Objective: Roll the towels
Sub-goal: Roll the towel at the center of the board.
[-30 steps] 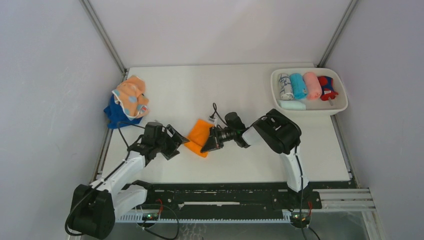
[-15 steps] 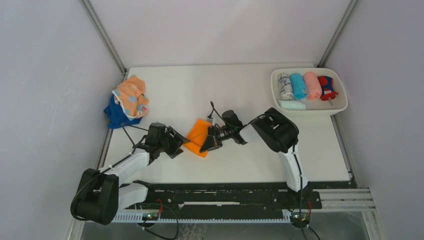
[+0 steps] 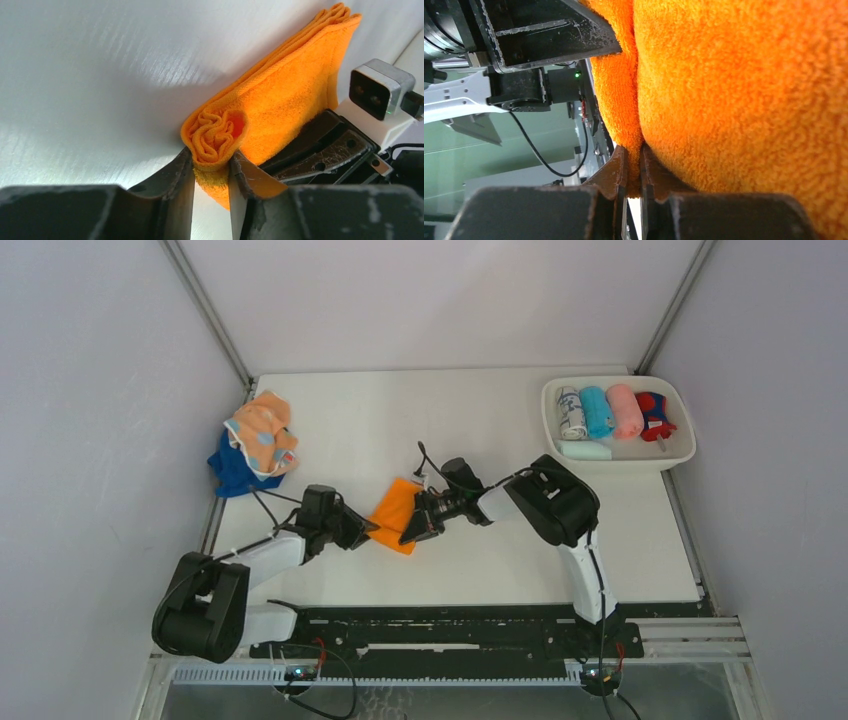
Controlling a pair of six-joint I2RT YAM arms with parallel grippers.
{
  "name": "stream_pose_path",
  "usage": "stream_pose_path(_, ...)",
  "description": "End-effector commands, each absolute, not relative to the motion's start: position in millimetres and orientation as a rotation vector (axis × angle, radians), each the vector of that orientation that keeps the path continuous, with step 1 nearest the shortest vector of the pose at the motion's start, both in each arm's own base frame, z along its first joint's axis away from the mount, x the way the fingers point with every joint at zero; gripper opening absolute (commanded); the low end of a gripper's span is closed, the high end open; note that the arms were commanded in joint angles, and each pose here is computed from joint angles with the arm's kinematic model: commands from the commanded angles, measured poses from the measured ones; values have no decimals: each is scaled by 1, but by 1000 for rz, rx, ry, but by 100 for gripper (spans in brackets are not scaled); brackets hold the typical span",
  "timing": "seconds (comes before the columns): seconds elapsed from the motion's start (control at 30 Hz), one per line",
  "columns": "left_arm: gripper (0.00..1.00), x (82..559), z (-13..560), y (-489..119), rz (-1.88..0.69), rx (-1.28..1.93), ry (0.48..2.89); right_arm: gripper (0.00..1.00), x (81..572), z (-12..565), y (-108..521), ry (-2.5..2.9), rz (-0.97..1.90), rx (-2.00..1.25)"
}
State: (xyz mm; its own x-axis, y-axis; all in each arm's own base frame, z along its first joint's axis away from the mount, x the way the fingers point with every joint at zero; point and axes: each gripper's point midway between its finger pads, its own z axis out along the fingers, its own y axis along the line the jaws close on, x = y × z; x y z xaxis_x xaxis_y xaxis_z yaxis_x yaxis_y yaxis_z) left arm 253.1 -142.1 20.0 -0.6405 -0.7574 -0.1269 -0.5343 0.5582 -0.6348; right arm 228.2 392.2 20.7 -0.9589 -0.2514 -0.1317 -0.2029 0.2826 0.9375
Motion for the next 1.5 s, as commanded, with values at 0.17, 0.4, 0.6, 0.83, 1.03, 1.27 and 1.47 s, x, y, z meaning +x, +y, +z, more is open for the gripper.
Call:
stream_pose_path(0.17,24,239,3,-121,-554,-1054,2533,19,239,42,379,-2820,-1610,777)
stream_pose_path(0.4,21,236,9,-119,-509,-1021,2589,38,241,75,372,-3130,-1296,1295)
stream_pose_path(0.6,21,234,12,-120,-502,-1004,2614,48,231,90,385,-3290,-867,1855)
stream_pose_path(0.83,21,234,11,-122,-512,-996,2627,53,209,87,413,-3200,-543,2352)
stream_pose_path(1.03,21,235,12,-122,-517,-991,2627,54,206,65,424,-3113,-320,2476)
stream_pose_path(1.27,21,234,12,-123,-518,-986,2633,54,210,39,418,-3082,-138,2485)
stream_pose_path(1.47,21,235,12,-123,-518,-985,2635,52,207,13,409,-3019,-76,2457)
